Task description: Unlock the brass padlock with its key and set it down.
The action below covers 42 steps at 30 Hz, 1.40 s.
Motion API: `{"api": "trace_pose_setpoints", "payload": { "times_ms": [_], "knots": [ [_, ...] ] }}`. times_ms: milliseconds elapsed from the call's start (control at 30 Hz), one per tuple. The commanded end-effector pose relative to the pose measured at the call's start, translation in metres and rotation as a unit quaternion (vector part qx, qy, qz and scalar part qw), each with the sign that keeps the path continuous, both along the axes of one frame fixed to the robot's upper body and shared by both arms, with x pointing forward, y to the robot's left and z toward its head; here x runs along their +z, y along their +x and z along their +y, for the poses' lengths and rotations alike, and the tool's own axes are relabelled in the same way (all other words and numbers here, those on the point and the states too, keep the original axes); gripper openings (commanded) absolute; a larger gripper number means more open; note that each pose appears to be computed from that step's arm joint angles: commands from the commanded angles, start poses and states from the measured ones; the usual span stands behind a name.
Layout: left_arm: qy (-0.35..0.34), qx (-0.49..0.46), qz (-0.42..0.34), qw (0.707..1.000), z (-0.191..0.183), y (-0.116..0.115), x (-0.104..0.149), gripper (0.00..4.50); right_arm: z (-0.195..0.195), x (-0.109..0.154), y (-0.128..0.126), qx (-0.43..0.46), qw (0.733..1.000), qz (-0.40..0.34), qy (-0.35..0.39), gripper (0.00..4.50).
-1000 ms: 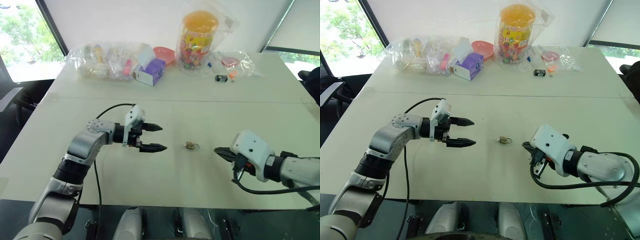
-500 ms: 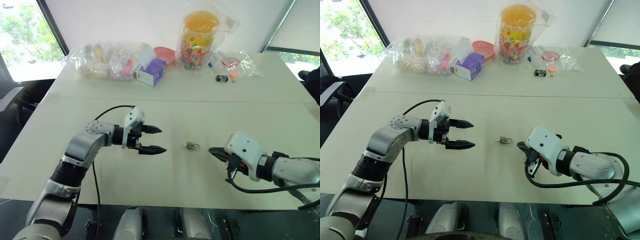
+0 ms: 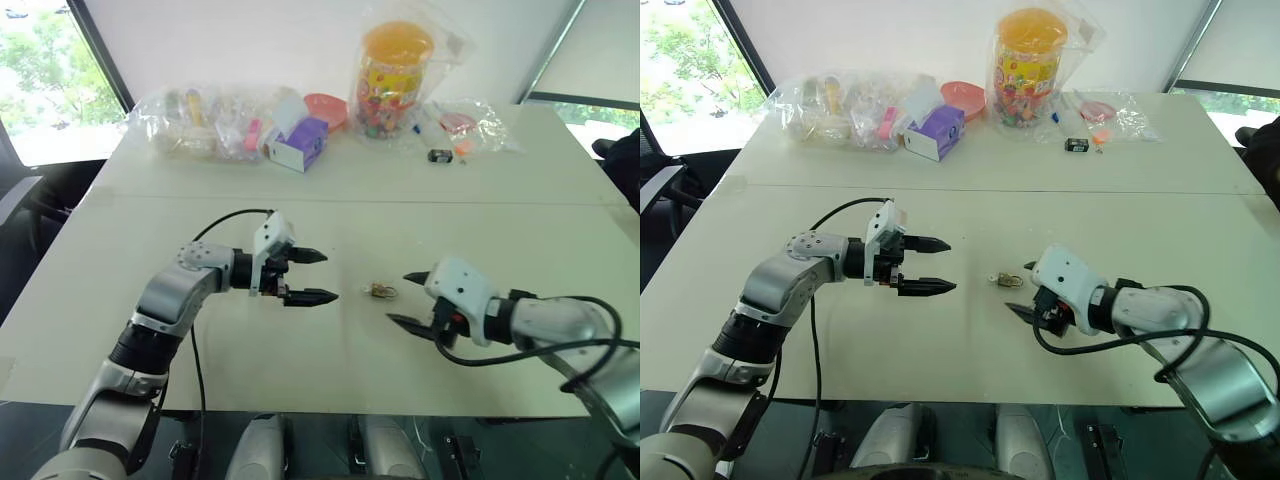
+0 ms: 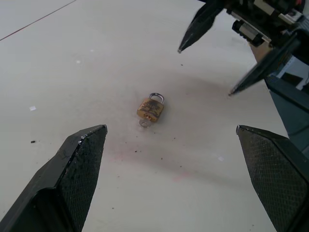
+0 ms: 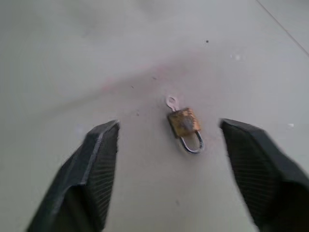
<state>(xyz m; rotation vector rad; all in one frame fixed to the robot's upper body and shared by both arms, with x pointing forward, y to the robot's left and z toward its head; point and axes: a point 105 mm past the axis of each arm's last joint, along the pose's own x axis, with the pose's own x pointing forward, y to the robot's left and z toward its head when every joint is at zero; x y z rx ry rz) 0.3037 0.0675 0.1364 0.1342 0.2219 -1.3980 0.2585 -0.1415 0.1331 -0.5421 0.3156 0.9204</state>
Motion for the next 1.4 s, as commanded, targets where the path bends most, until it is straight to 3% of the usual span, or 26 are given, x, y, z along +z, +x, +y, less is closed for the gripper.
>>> {"api": "trace_pose_setpoints", "payload": {
  "times_ms": [33,333,533,633,800,833,867,967,1033,1100,1133,1400],
  "knots": [
    [-0.011,0.004,-0.028,1.0,-0.001,-0.001,0.012,4.5,0.002,-0.005,0.01,0.024,1.0,-0.001,0.001,4.45],
    [-0.006,0.025,-0.038,0.999,0.006,-0.002,0.013,4.5,-0.008,-0.038,0.052,0.022,1.0,0.013,-0.002,4.45],
    [-0.004,0.031,-0.041,0.999,0.007,-0.002,0.012,4.5,-0.011,-0.06,0.053,0.035,0.998,0.038,-0.021,4.45],
    [-0.004,0.032,-0.042,0.999,0.007,-0.002,0.012,4.5,-0.013,-0.068,0.049,0.039,0.998,0.049,-0.033,3.57],
    [-0.004,0.03,-0.043,0.999,0.005,-0.002,0.012,4.5,-0.018,-0.073,0.042,0.041,0.996,0.063,-0.044,0.96],
    [-0.004,0.028,-0.043,0.999,0.004,-0.001,0.012,4.5,-0.019,-0.073,0.041,0.04,0.996,0.063,-0.045,0.68],
    [-0.005,0.026,-0.043,0.999,0.003,-0.001,0.012,4.5,-0.019,-0.072,0.041,0.041,0.996,0.06,-0.047,0.7],
    [-0.006,0.02,-0.042,0.999,0.001,-0.001,0.012,4.5,-0.017,-0.062,0.042,0.047,0.997,0.018,-0.066,0.7],
    [-0.014,0.015,-0.035,0.999,-0.002,0.0,0.014,4.5,-0.011,-0.037,0.049,0.066,0.987,-0.098,-0.109,0.7],
    [-0.037,0.003,-0.013,0.999,-0.008,0.0,0.02,4.5,0.004,0.004,0.041,0.104,0.958,-0.231,-0.138,0.7],
    [-0.043,-0.001,-0.007,0.999,-0.01,0.001,0.021,4.5,0.008,0.013,0.037,0.115,0.947,-0.263,-0.146,0.7],
    [-0.071,-0.045,0.021,0.996,-0.019,-0.001,0.035,4.5,0.025,0.042,0.011,0.152,0.919,-0.329,-0.157,0.7]
  ]
}}
